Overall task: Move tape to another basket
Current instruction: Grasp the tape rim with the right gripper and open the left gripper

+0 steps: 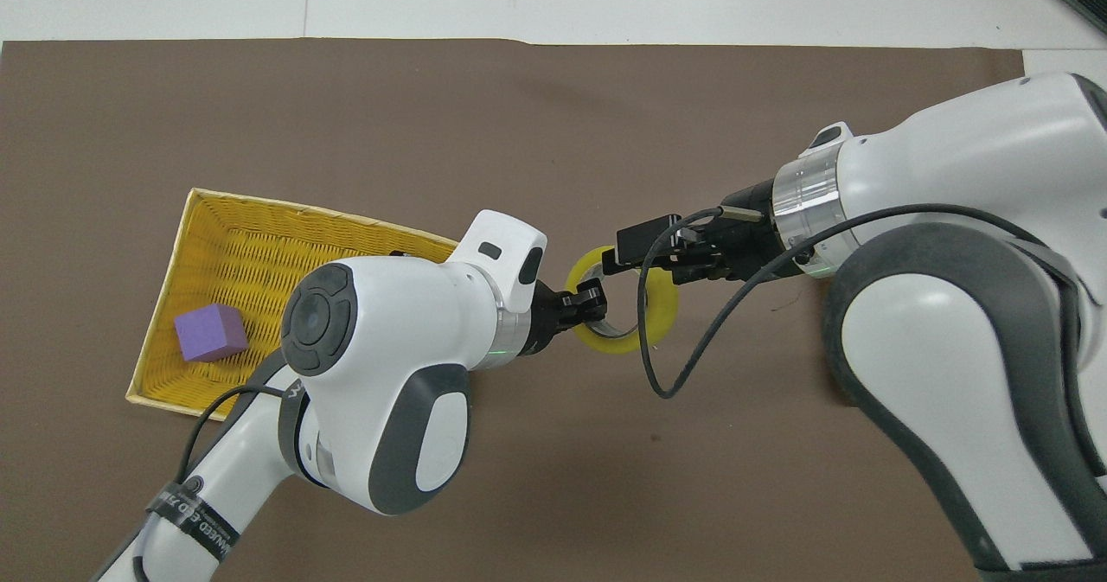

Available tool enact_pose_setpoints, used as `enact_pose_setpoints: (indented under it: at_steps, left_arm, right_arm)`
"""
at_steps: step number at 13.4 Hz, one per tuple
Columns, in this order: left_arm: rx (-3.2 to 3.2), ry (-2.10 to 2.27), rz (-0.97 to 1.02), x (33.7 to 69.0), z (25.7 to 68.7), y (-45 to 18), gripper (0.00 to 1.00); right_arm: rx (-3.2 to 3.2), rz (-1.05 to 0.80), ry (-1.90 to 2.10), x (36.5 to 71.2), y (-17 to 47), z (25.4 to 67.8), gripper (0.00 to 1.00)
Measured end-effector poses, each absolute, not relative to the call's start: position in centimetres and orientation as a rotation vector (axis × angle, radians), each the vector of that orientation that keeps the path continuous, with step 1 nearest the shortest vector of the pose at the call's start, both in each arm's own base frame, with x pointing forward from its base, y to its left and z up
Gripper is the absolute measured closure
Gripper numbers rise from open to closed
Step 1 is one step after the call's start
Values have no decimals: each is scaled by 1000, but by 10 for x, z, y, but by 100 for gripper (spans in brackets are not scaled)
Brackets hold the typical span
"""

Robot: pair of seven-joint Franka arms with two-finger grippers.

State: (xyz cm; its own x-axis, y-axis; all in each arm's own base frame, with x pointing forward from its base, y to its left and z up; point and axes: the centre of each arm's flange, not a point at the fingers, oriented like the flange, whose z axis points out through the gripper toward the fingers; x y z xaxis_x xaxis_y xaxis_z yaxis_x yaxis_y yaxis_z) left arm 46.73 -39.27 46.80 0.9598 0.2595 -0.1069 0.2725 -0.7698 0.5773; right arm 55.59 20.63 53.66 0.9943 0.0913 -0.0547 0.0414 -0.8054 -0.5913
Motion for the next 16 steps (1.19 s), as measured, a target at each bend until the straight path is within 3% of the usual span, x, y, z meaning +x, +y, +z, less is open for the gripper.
enact_pose_setpoints:
  at_steps: [6,11,12,16]
  left_arm:
    - [2414,414,-3,477,489,-390,78]
    - [2348,428,65,472,498,-404,78]
    - [2346,428,66,472,499,-404,78]
    - [2311,428,105,476,525,-394,37]
  right_arm:
    - [-2502,62,-200,558,186,522,0]
    - [-2503,62,-146,558,185,526,59]
    - [-2504,59,-143,559,185,526,67]
    - [-2507,52,-110,562,179,525,84]
